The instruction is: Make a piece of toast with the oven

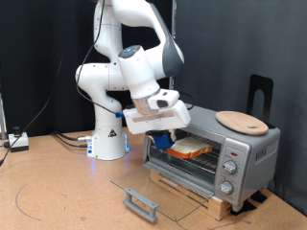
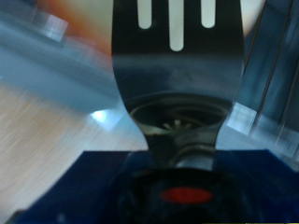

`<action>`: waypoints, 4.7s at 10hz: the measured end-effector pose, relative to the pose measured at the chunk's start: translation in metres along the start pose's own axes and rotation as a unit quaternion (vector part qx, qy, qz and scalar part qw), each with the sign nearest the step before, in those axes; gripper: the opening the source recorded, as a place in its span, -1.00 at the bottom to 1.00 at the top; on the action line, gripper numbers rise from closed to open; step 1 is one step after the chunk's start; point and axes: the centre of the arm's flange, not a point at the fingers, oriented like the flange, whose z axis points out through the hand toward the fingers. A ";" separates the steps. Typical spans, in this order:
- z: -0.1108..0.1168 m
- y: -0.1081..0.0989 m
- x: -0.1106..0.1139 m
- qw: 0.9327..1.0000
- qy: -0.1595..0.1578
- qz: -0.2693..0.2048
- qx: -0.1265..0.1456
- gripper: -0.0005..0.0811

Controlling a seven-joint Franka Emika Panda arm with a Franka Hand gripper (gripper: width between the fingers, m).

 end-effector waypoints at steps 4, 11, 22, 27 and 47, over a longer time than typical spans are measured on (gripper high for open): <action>0.018 -0.013 0.015 0.979 0.105 -0.175 -0.010 0.05; 0.016 -0.009 0.004 0.980 0.117 -0.159 0.013 0.05; -0.063 0.019 -0.105 0.989 0.095 -0.056 -0.100 0.05; -0.097 0.022 -0.145 0.991 0.097 -0.051 -0.078 0.05; -0.142 -0.022 0.068 0.984 0.173 0.037 0.028 0.05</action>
